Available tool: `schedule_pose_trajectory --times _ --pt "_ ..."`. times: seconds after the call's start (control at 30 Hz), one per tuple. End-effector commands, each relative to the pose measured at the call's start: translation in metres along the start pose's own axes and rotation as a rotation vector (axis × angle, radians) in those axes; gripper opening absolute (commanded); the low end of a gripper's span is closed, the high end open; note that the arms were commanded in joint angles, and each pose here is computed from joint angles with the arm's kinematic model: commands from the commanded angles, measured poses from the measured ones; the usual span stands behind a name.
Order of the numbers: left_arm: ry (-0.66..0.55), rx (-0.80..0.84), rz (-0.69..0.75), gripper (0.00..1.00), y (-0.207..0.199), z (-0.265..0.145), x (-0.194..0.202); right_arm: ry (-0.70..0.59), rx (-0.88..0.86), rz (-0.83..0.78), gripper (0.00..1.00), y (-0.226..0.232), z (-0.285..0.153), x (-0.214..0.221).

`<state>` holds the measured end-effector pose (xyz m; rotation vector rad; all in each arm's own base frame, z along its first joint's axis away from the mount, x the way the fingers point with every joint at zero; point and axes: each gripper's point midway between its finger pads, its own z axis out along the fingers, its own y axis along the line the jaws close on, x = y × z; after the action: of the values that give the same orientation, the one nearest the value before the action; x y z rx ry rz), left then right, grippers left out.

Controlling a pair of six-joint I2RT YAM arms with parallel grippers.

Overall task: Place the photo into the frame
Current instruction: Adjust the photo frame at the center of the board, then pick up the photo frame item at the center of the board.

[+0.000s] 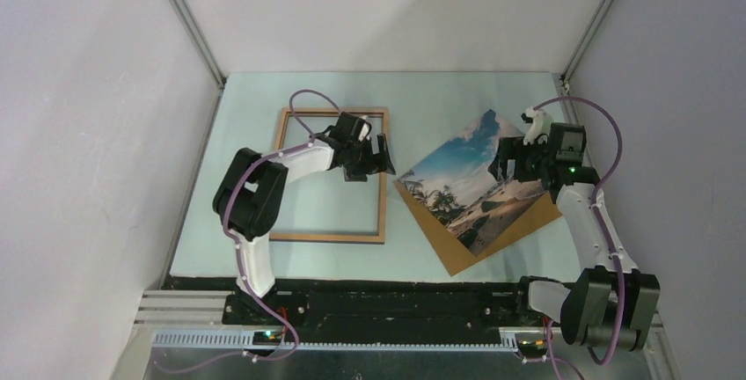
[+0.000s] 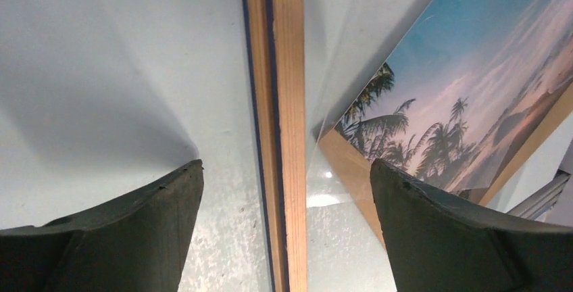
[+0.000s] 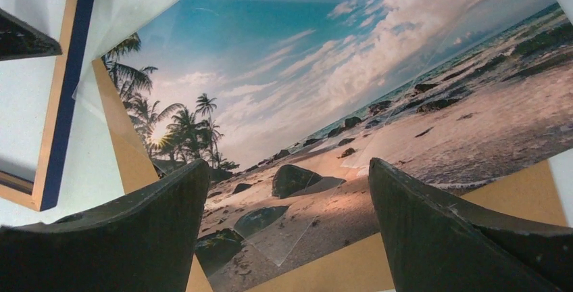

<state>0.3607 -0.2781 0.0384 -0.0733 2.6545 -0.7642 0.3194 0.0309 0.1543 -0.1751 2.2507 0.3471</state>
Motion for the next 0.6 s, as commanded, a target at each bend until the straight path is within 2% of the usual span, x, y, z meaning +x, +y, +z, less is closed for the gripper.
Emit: schedule_pose_trajectory --times 0.0,0.13,0.57 --pt "-0.025 -0.041 0.119 0.99 0.004 -0.021 -0.006 -0.025 0.068 0.038 0.93 -0.012 0.0 -0.007" --pt "-0.028 0.052 0.19 1.0 -0.022 -0.026 -0.02 -0.016 0.108 0.074 0.98 -0.02 0.005 -0.005" --pt "-0.001 0.193 0.294 1.0 -0.076 0.001 -0.051 0.108 0.147 0.256 0.94 -0.047 0.037 0.012"
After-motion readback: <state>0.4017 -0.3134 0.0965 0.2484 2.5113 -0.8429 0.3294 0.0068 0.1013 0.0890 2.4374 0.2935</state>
